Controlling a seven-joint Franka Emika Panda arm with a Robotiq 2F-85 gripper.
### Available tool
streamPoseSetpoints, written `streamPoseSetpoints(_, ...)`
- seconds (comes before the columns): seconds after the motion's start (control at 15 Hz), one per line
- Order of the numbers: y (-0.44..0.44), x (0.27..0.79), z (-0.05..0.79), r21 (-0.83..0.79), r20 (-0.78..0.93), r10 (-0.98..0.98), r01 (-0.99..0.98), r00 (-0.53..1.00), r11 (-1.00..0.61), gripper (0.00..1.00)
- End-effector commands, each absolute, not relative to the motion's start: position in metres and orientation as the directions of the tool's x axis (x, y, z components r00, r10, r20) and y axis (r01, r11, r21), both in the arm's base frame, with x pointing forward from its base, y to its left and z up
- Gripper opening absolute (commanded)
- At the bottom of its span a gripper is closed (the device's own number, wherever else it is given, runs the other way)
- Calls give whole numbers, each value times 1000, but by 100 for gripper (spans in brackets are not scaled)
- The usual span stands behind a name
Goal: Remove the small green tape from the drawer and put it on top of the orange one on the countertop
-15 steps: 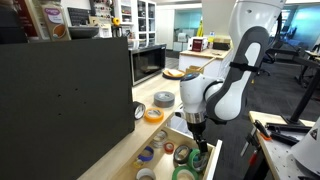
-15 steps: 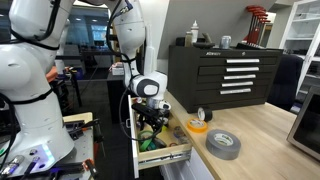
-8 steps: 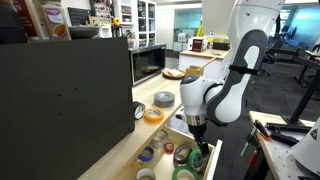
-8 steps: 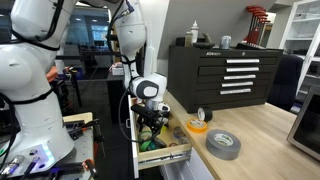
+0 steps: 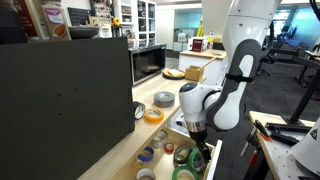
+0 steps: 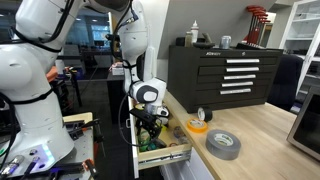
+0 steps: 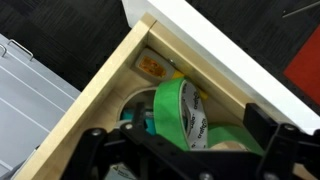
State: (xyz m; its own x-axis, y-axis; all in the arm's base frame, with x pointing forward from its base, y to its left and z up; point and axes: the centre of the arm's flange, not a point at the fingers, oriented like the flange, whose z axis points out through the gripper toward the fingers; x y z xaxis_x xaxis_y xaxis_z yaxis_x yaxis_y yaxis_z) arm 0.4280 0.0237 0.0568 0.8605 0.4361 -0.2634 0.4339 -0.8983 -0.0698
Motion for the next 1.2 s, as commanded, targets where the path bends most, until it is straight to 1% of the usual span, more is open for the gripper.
streamPoseSetpoints(0.0, 23, 437, 47, -79, -253, 456, 451, 853, -889, 74)
streamPoseSetpoints(0.33, 19, 442, 44, -81, -239, 471, 466, 849, -881, 39)
streamPoseSetpoints(0.47, 17, 443, 46, -78, -235, 474, 470, 849, -879, 28)
streamPoseSetpoints(0.67, 14, 444, 48, -76, -232, 480, 476, 846, -876, 8)
streamPoseSetpoints(0.73, 15, 443, 49, -74, -237, 478, 475, 846, -877, 7)
streamPoseSetpoints(0.8, 17, 442, 52, -71, -245, 473, 471, 846, -879, 9)
streamPoseSetpoints(1.13, 21, 431, 79, -40, -278, 481, 490, 832, -871, 9)
